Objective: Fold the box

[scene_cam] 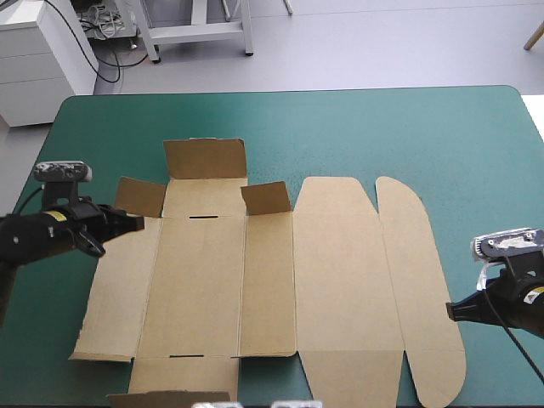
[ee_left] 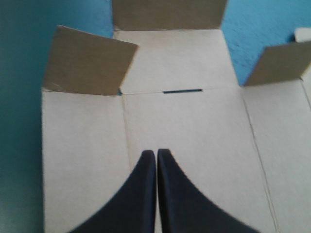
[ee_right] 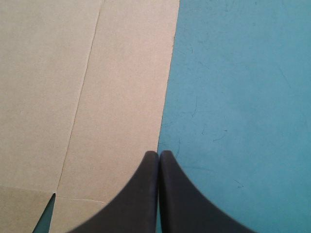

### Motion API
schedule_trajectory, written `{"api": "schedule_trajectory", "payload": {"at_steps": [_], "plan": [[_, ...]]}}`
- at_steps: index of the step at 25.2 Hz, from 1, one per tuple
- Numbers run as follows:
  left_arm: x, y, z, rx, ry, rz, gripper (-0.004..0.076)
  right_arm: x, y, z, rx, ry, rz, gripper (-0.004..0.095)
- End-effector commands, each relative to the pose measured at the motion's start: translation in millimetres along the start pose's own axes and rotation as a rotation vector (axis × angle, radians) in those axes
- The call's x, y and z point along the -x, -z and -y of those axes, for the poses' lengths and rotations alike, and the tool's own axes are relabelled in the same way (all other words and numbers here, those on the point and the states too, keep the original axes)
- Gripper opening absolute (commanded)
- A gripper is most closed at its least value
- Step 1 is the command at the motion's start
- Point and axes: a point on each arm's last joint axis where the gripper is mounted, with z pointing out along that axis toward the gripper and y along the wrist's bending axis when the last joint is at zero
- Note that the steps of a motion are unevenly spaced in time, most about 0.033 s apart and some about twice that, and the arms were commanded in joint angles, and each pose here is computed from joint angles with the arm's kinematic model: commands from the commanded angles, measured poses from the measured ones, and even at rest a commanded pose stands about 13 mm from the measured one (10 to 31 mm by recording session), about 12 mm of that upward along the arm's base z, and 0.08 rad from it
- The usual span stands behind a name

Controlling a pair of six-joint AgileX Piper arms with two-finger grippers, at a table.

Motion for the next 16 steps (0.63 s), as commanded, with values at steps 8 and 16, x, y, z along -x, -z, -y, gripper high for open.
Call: {"api": "schedule_trajectory", "payload": {"at_steps": [8,16], "plan": [[12.8,45.1,-111.6,0.228,0.361,0.113,-0.0008,8.4,6.0,0.9,-0.008,-0.011,0.076,-0.0021],[5.9,48.4,-114.0,0.221,0.308,0.057,-0.0008,9.2,6.1,-1.0,0.015,-0.022,0.085,-0.0021]]}}
